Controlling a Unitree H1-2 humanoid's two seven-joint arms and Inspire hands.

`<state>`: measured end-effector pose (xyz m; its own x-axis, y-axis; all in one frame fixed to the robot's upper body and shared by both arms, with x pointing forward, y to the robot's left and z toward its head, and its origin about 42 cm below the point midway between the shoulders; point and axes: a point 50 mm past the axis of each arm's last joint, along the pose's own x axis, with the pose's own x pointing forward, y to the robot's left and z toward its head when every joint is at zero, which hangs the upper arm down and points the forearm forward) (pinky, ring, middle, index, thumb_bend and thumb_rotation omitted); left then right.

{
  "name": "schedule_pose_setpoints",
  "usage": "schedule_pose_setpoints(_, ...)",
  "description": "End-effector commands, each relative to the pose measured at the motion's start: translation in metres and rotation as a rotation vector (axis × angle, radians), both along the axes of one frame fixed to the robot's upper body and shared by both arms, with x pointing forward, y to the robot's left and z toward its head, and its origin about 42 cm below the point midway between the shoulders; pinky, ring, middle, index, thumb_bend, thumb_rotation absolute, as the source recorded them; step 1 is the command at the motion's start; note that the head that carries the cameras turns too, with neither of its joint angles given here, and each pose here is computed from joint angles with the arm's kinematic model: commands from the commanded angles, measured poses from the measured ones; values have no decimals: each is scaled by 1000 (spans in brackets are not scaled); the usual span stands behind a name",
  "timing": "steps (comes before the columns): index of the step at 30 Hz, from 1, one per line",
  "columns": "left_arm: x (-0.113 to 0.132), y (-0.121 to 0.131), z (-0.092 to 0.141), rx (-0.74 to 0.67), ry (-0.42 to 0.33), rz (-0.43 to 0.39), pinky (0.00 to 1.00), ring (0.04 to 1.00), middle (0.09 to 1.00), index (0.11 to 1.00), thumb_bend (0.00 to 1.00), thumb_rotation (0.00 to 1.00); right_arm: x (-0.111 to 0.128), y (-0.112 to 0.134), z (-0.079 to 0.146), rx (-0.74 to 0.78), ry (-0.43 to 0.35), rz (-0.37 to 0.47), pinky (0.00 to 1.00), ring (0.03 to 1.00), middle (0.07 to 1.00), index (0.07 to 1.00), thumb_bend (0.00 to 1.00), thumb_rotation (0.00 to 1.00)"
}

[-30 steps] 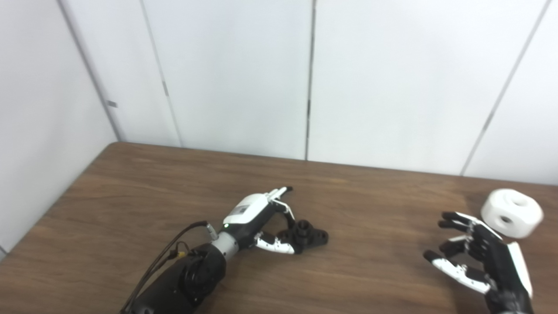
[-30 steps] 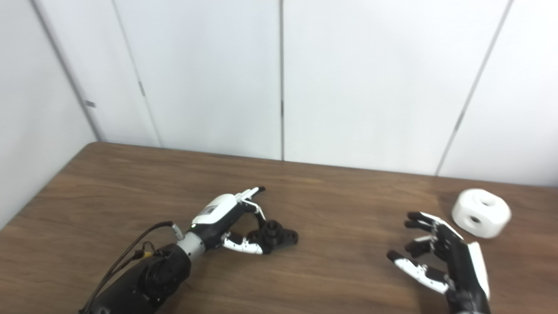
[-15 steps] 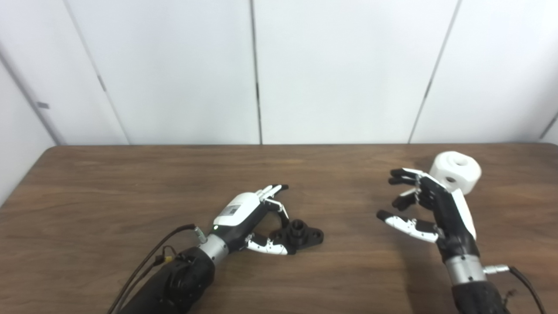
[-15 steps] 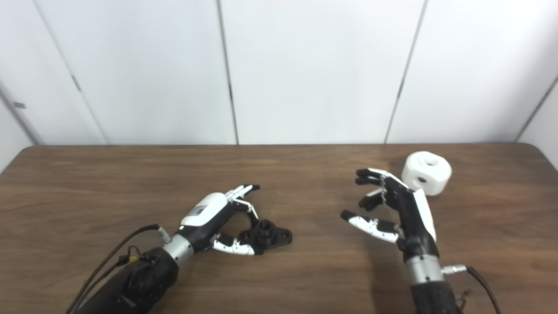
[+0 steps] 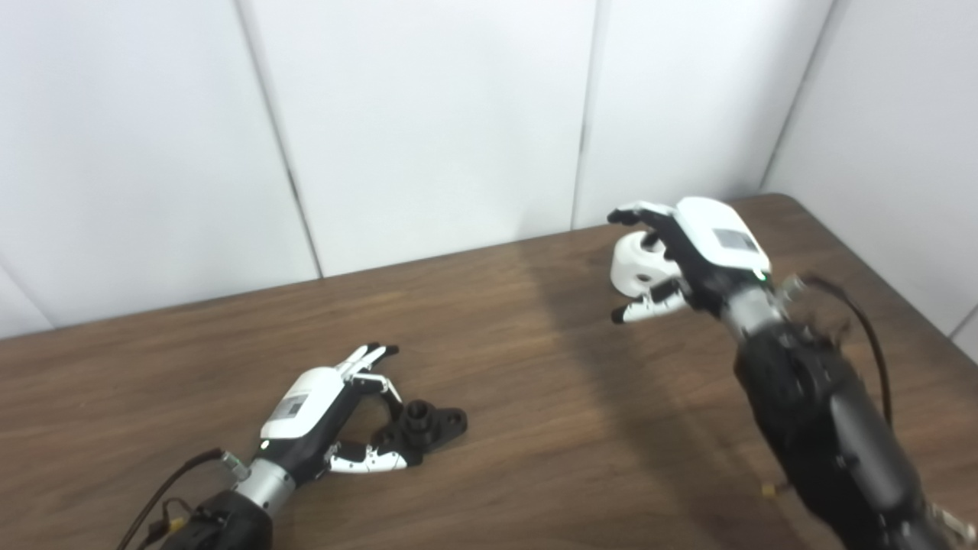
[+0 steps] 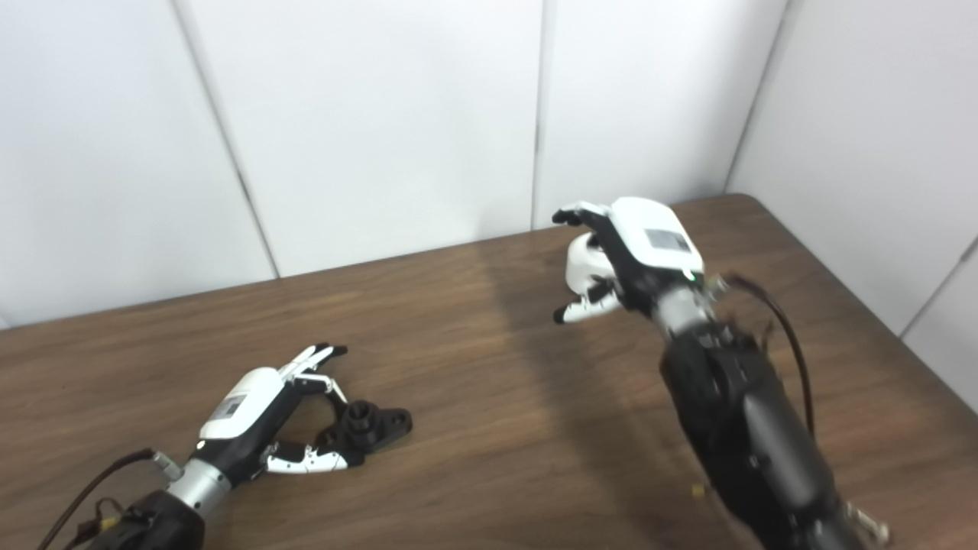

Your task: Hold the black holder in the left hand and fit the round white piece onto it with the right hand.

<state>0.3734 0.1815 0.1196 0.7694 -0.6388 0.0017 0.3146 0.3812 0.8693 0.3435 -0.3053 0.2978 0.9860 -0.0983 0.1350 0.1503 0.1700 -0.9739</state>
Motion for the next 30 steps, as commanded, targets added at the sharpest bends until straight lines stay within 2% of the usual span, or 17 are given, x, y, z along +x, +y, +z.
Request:
schedule_pose_setpoints(1, -25, 12, -36, 147, 139, -74, 894, 951, 926, 487, 523, 53, 9, 1, 42, -116, -40, -89, 717, 882, 919, 841, 849, 249)
schedule_pose_setpoints(6, -27, 19, -39, 167, 158, -74, 899, 955, 927, 487, 523, 51, 34, -10, 59, -190, 48, -208, 900, 970, 982, 871, 927, 272)
schedule_pose_setpoints(10, -28, 22, -39, 173, 162, -77, 897, 953, 925, 487, 523, 51, 53, -18, 66, -234, 102, -262, 893, 986, 998, 885, 948, 280)
schedule_pose_setpoints(15, -29, 28, -43, 155, 165, -75, 904, 952, 924, 487, 523, 51, 71, -23, 65, -252, 168, -324, 938, 997, 1000, 908, 987, 310)
schedule_pose_setpoints(23, -33, 27, -41, 166, 169, -86, 926, 948, 926, 488, 523, 52, 89, -28, 53, -233, 263, -330, 946, 1000, 1000, 918, 1000, 330)
schedule_pose_setpoints(30, -36, 24, -37, 168, 183, -85, 928, 949, 929, 488, 523, 52, 99, -29, 39, -215, 322, -308, 992, 1000, 1000, 928, 1000, 413)
